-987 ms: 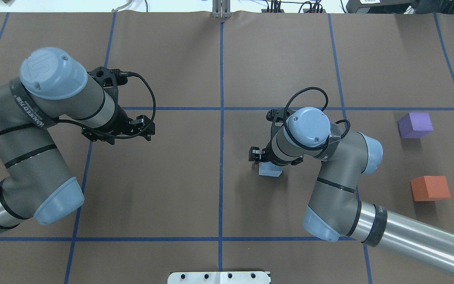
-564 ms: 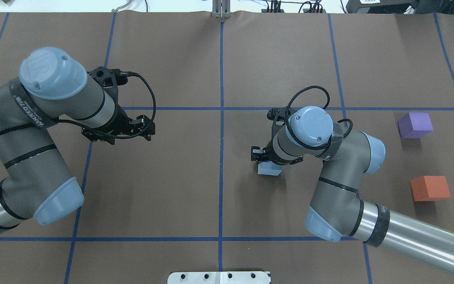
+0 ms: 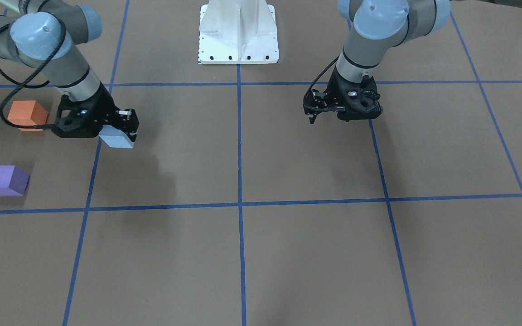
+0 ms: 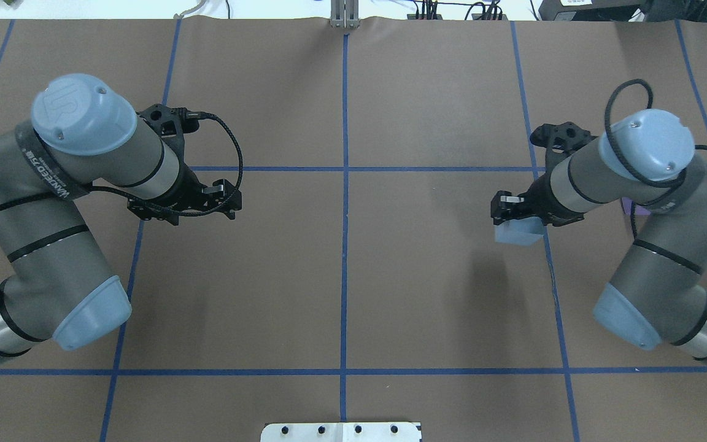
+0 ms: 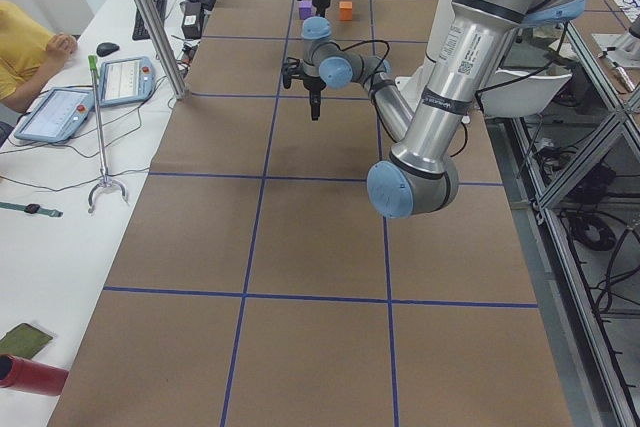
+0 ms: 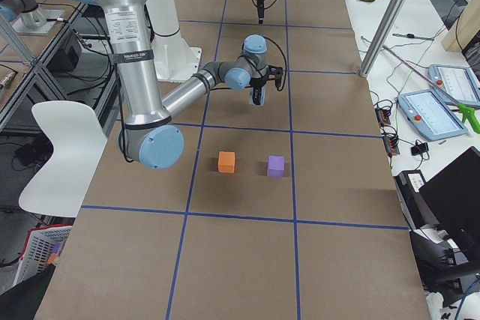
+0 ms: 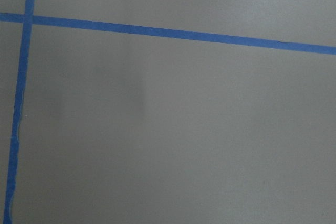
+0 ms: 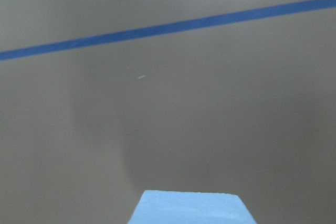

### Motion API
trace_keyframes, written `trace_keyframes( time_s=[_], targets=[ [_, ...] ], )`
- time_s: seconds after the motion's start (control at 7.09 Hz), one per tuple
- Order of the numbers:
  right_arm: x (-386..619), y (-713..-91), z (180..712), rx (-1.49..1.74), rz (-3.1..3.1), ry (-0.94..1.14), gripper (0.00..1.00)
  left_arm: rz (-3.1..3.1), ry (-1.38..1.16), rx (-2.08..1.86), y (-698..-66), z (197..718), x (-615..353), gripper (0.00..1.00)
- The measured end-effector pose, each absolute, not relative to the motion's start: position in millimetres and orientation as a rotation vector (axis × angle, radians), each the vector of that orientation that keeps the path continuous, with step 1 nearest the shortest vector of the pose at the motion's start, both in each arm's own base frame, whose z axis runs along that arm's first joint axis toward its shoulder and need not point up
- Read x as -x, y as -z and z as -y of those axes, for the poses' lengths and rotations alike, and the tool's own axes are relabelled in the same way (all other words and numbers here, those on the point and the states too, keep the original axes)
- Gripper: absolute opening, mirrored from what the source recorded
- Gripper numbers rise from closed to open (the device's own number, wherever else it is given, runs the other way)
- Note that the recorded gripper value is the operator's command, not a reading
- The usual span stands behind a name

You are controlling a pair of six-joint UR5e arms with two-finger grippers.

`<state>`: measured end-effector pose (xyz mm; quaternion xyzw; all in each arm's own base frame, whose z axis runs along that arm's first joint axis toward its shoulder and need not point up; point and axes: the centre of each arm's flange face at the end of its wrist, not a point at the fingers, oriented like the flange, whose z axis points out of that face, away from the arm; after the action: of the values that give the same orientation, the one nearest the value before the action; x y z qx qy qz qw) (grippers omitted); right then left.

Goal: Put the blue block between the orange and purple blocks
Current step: 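Lift the light blue cube with the right gripper toward the purple cube, then lower the light blue cube between the purple and orange cubes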

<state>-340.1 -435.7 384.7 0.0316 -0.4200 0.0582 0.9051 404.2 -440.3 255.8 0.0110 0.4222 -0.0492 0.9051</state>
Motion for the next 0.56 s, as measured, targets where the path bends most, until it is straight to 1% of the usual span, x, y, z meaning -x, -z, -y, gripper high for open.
trace_keyframes(
  time_s=[0.28, 0.56],
  targets=[
    [268, -446, 436, -0.092, 0.799, -0.05, 0.0, -0.872, 0.102, -0.023, -256, 440, -404, 1.0],
    [215, -505, 428, -0.094, 0.785, -0.056, 0.0, -0.874, 0.101, -0.024, -255, 440, -404, 1.0]
  ],
)
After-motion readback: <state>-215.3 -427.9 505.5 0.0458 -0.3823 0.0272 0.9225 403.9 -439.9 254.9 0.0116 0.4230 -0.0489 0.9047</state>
